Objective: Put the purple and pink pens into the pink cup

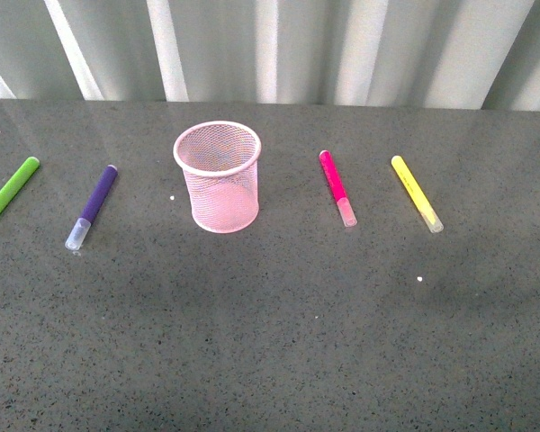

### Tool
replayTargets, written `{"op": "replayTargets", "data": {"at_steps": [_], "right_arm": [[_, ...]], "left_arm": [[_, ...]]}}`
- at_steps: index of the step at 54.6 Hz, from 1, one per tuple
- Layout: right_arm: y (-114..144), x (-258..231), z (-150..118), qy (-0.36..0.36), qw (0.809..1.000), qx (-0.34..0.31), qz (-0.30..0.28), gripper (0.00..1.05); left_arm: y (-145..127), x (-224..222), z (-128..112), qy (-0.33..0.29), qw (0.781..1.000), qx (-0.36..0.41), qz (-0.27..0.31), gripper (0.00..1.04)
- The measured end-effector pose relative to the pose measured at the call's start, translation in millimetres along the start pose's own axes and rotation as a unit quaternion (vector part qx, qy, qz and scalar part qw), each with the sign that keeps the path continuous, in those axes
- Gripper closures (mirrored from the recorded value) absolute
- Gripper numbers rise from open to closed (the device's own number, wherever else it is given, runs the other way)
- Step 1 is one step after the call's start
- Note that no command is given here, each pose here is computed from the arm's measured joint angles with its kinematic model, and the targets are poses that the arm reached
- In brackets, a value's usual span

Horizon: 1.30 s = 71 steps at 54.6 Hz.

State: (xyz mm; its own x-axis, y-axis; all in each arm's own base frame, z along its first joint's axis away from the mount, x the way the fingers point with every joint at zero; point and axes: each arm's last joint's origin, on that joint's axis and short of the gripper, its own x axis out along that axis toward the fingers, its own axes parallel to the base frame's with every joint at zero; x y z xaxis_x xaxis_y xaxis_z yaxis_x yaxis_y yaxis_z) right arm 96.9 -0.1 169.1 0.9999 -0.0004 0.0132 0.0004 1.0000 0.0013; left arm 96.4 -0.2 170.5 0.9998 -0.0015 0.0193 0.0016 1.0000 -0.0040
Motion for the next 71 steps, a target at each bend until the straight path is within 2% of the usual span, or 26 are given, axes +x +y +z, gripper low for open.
{"op": "replayTargets", "data": {"at_steps": [17,20,22,24,27,31,39,42,45,50,59,71], "right_arm": [[0,0,0,0.0,1.0,0.0,0.0,0.07],[0,0,0,0.0,1.0,0.0,0.0,0.07],[0,0,0,0.0,1.0,0.0,0.0,0.07],[0,0,0,0.0,1.0,0.0,0.0,0.07],[0,0,0,0.0,1.0,0.0,0.0,0.07],[0,0,0,0.0,1.0,0.0,0.0,0.07],[0,0,0,0.0,1.0,0.0,0.0,0.07],[0,0,0,0.0,1.0,0.0,0.0,0.07],[0,0,0,0.0,1.0,0.0,0.0,0.07],[0,0,0,0.0,1.0,0.0,0.0,0.07],[0,0,0,0.0,1.0,0.0,0.0,0.07],[0,0,0,0.0,1.0,0.0,0.0,0.07]], "left_arm": [[0,0,0,0.0,1.0,0.0,0.0,0.07],[-1,1,-1,0.059,0.997,-0.034,0.029,0.07],[-4,3,2,0.161,0.982,-0.075,0.066,0.07],[-8,8,7,0.212,0.968,-0.1,0.085,0.07],[-15,19,17,0.227,0.962,-0.127,0.082,0.07],[-21,36,32,0.21,0.964,-0.153,0.064,0.07],[-27,95,67,0.151,0.973,-0.17,0.047,0.07],[-31,122,77,0.144,0.975,-0.162,0.04,0.07],[-38,152,80,0.162,0.976,-0.145,0.018,0.07],[-52,211,74,0.216,0.973,-0.087,-0.003,0.07],[-73,317,53,0.313,0.95,0.018,0.004,0.07],[-77,370,45,0.35,0.934,0.078,0.016,0.07]]}}
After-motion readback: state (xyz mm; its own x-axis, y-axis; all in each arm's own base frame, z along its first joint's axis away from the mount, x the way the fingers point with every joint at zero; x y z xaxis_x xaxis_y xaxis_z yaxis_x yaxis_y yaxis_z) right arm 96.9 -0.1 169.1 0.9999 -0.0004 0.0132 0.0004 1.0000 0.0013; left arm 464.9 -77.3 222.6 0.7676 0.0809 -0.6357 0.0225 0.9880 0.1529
